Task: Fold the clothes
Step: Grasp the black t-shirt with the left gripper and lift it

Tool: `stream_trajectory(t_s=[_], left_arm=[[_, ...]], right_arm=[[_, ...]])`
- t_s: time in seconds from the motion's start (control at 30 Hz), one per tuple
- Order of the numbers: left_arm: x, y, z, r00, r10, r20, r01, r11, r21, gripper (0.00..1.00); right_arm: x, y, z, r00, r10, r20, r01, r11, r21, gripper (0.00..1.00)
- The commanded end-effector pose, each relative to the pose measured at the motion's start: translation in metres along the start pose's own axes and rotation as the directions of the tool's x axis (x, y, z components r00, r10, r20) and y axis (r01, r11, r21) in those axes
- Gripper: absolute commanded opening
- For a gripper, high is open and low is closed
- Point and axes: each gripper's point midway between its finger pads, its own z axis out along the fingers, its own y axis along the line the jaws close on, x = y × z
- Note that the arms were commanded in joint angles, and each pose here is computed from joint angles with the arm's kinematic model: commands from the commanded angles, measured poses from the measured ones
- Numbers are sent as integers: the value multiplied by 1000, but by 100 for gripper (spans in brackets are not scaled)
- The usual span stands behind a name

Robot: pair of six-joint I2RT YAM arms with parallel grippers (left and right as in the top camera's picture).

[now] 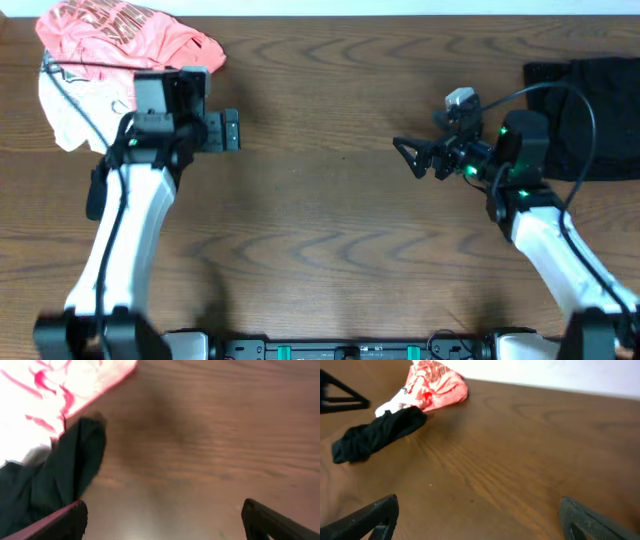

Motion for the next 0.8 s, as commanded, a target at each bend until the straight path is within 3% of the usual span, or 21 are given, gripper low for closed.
stream_trajectory(t_s=[0.0,0.13,0.27,0.4,0.63,0.77], left_arm=[[-6,25,22,999,39,0,-39,993,-111,98],[-7,53,46,997,80,-18,-82,962,-259,98],[-3,80,64,978,190,-87,-209,897,-390,98],[3,89,86,957,258,-135,-291,868,-403,98],[22,112,113,961,218,-171,-271,867,-418,99],[34,132,118,964,178,-197,-249,866,-434,82]], right_arm=[[11,2,13,994,101,-40,-103,993,-61,99],[31,-7,22,985,145,-89,-150,987,-52,99],[42,-12,27,979,168,-115,-175,984,-46,99],[48,-15,30,977,171,-127,-178,983,-40,99],[50,-17,30,978,160,-133,-165,986,-33,99],[50,-19,30,978,160,-131,-164,986,-22,99]])
